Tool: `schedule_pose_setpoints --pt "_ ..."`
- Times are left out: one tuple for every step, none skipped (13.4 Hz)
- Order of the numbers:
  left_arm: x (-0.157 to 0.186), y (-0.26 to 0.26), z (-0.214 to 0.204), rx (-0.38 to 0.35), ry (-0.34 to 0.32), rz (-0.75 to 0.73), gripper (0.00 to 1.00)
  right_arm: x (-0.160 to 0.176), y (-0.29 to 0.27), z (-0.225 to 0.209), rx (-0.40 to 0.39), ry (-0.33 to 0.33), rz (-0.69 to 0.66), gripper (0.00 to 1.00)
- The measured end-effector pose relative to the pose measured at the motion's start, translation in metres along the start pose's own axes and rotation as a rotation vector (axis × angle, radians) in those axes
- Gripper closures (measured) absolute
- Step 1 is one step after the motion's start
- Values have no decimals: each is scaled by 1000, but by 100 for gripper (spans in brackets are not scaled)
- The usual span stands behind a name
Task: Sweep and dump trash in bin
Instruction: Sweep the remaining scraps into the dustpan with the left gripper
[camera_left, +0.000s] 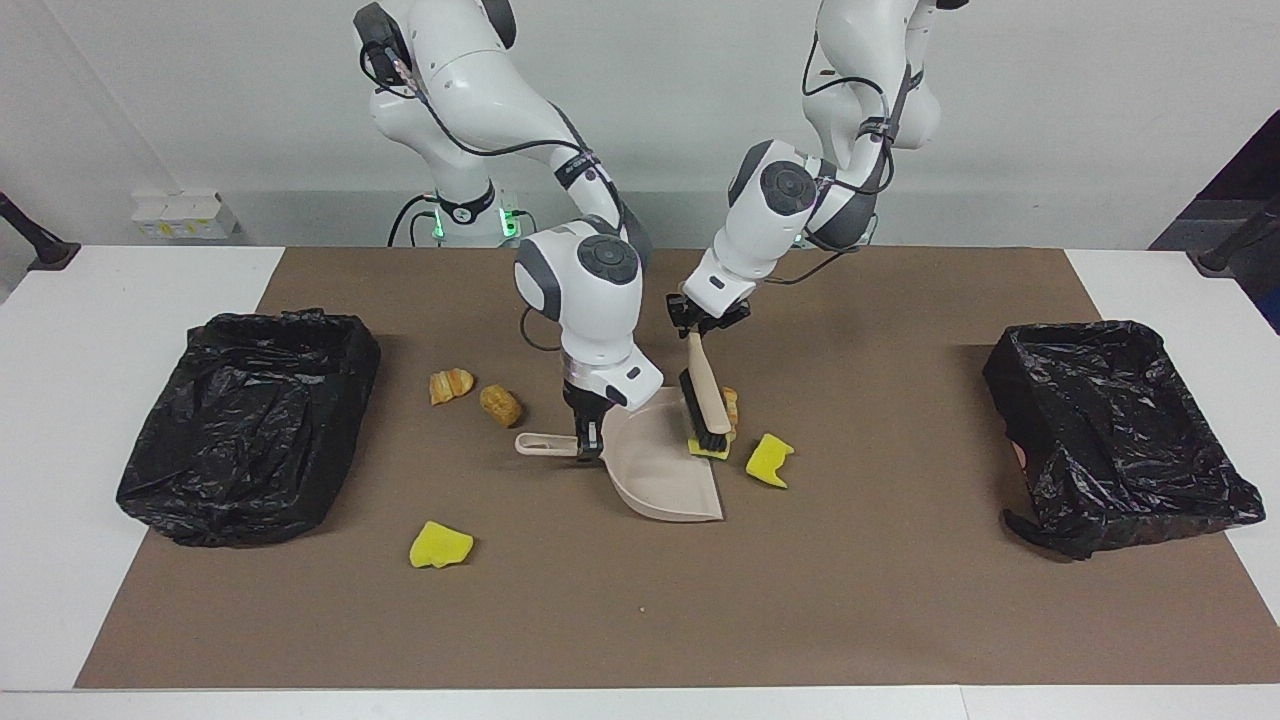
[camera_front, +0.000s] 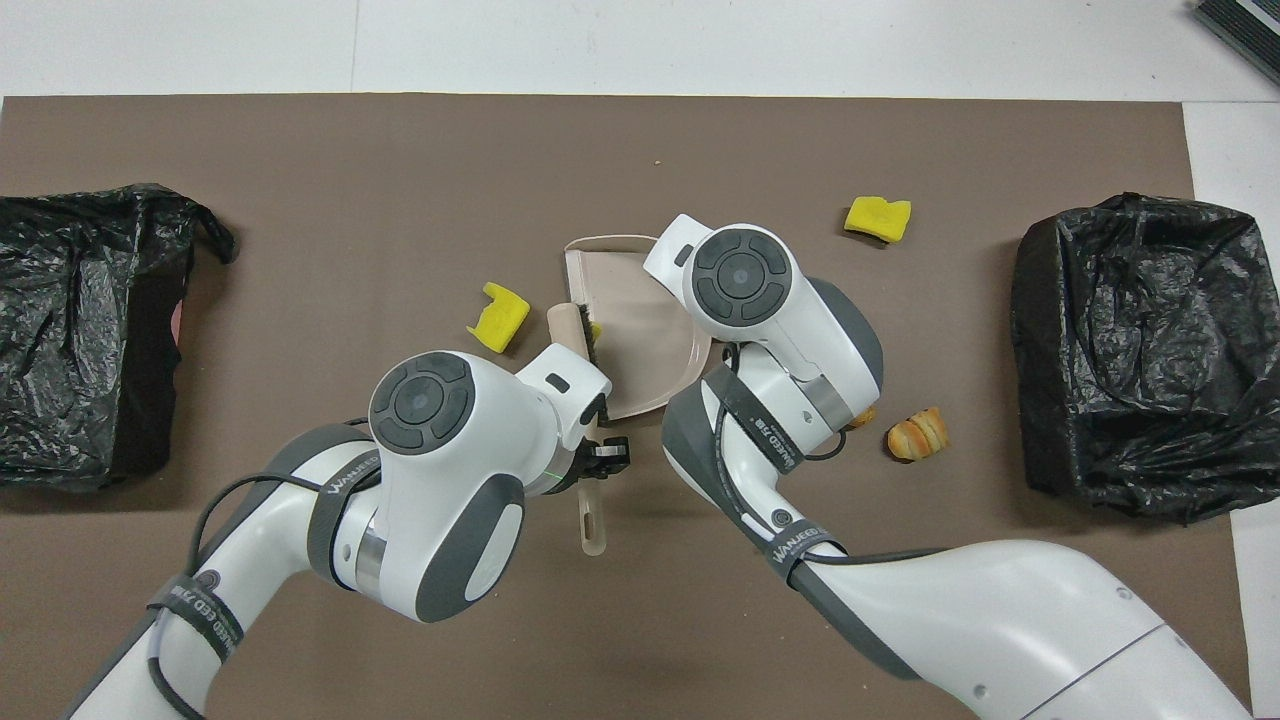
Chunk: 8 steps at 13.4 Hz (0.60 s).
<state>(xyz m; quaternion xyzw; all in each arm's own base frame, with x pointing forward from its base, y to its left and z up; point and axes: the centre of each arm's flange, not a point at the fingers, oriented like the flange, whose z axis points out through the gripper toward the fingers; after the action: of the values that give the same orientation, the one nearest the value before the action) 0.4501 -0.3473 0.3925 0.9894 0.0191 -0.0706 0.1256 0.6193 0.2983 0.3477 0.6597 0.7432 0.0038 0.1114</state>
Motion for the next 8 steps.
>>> schedule_pose_setpoints --pt "6 -5 -13 0 -11 12 74 0 0 0 0 0 0 68" --pt "14 -15 -32 0 -25 26 74 0 0 0 0 0 0 68" --pt "25 -31 -55 0 -29 36 74 0 0 0 0 0 -1 68" --pt "36 -51 -75 12 -16 45 74 1 0 0 0 0 -1 68" --pt "45 -71 -89 40 5 53 74 1 0 0 0 0 -1 68" --pt "52 -89 -93 69 12 58 74 1 0 0 0 0 -1 68" --pt "59 -103 -89 91 4 64 74 1 0 0 0 1 -1 68" --pt "64 -112 -76 108 -18 69 74 1 0 0 0 1 -1 68"
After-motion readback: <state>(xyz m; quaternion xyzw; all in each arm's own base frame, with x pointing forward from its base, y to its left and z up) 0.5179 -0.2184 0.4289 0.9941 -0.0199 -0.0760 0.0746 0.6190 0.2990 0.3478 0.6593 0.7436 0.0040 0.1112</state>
